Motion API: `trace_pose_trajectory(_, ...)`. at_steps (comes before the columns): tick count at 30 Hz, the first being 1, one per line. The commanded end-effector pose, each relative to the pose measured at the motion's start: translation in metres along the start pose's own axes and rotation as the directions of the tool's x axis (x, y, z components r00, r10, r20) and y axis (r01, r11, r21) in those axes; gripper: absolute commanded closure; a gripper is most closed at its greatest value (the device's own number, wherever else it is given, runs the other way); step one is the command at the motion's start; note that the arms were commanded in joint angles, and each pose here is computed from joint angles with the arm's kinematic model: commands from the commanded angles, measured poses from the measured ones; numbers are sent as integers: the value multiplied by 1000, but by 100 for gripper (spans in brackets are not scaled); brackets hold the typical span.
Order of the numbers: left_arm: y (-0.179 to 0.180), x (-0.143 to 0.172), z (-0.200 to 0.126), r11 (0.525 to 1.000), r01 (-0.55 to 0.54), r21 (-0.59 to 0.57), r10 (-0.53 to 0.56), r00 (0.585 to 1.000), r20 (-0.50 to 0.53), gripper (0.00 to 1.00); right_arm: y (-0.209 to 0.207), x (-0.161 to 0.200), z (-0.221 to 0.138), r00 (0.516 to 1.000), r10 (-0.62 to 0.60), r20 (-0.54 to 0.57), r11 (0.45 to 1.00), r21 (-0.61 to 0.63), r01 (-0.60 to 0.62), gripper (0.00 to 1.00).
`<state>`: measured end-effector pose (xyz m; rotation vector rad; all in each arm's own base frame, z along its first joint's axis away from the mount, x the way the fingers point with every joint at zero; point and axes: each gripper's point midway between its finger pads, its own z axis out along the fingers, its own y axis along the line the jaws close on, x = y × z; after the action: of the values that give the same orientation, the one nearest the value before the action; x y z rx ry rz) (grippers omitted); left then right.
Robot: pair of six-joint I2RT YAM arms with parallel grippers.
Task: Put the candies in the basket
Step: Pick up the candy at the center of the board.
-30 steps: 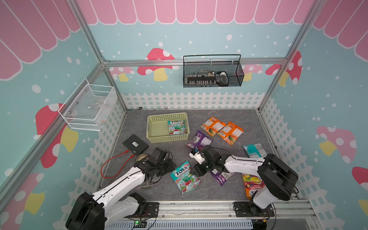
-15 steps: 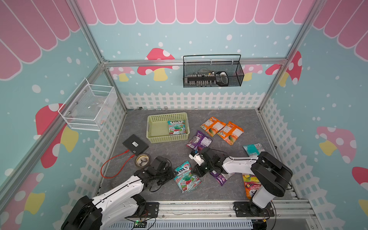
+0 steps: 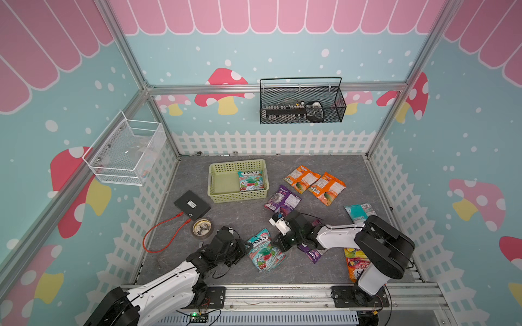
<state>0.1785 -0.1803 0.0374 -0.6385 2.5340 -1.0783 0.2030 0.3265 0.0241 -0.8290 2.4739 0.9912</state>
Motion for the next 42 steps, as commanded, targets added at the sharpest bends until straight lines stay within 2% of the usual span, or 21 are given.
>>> trace_pose_trajectory(1, -26, -10, -1, 995, -5, 102, 1, 999, 45, 57, -20, 27, 5, 997, 52, -61, 996, 73, -47, 89)
trace_pose_trajectory(4, -31, -9, 3, 994, -18, 109, 15, 999, 30, 59, -20, 27, 3, 997, 52, -54, 997, 68, -48, 89)
trace_pose_trajectory(8, -39, -10, 7, 993, -35, 115, 33, 999, 19, 65, -20, 29, 3, 997, 54, -49, 997, 65, -51, 88)
trace_pose_trajectory(12, -49, -18, 6, 991, -64, 118, 59, 997, 49, 78, -22, 28, 3, 998, 59, -34, 996, 72, -57, 87)
trace_pose_trajectory(17, -62, -24, 4, 985, -121, 125, 112, 991, 74, 100, -20, 20, 3, 999, 32, -3, 997, 68, -32, 79)
trace_pose_trajectory(19, -64, -27, 5, 985, -146, 97, 139, 988, 70, 100, -18, 9, -3, 999, 8, 38, 997, 78, -11, 71)
trace_pose_trajectory(23, -78, -33, 5, 976, -206, 70, 202, 977, 65, 100, -13, -30, -31, 980, -69, 184, 988, 147, 42, 48)
trace_pose_trajectory(27, -106, -48, -3, 956, -283, 73, 278, 958, 75, 100, -10, -76, -73, 928, -178, 328, 956, 283, 84, 31)
trace_pose_trajectory(31, -141, -70, -18, 932, -352, 85, 345, 934, 91, 100, -5, -115, -113, 865, -291, 409, 909, 401, 117, 17)
trace_pose_trajectory(35, -184, -98, -38, 901, -425, 84, 412, 901, 136, 100, -9, -139, -141, 822, -346, 451, 861, 502, 87, 7)
trace_pose_trajectory(38, -209, -123, -52, 884, -464, 60, 449, 877, 171, 100, -21, -133, -146, 808, -347, 476, 844, 535, 48, 3)
trace_pose_trajectory(42, -226, -162, -65, 866, -500, 27, 485, 851, 201, 100, -36, -118, -146, 816, -325, 478, 836, 548, 12, 2)
